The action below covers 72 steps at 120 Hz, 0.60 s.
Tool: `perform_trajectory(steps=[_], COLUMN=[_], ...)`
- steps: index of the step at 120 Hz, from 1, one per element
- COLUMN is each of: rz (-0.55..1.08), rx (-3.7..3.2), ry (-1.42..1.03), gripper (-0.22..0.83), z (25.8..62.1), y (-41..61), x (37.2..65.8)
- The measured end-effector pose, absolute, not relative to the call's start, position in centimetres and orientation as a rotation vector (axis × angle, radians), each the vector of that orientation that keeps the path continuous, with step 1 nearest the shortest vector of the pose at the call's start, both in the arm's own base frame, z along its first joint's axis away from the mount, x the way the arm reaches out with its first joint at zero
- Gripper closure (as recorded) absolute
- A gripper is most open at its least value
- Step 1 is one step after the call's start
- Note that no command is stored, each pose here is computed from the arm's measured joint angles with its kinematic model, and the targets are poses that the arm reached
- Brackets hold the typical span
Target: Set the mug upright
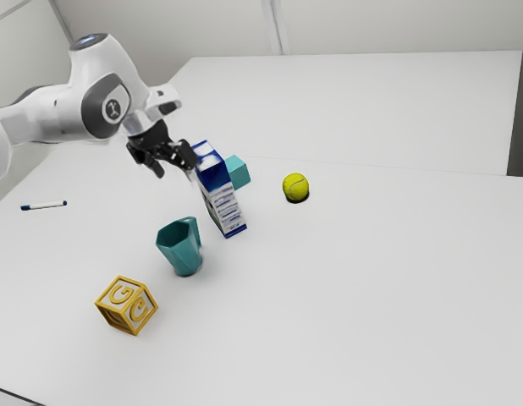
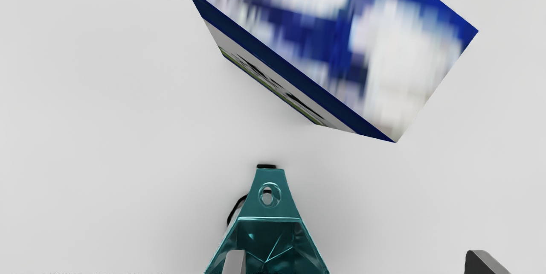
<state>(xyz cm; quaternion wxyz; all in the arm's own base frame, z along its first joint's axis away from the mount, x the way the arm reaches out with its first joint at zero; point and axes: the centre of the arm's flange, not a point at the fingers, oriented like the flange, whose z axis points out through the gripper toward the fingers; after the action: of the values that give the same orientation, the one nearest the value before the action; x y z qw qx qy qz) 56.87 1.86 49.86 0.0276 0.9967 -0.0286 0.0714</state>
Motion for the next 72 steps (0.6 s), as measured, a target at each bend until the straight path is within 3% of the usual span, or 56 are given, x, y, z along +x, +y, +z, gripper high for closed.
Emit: perform_trajectory(steps=[18, 38, 72], rz=[0.225, 0.212, 0.117], rx=[3.068, 3.061, 3.059], ry=[-0.113, -0.133, -0.145], gripper=[0.02, 0.01, 0.00], z=[56.0, 60.4, 61.5], y=[1.3, 1.2, 1.5], x=[58.2, 60.6, 60.3])
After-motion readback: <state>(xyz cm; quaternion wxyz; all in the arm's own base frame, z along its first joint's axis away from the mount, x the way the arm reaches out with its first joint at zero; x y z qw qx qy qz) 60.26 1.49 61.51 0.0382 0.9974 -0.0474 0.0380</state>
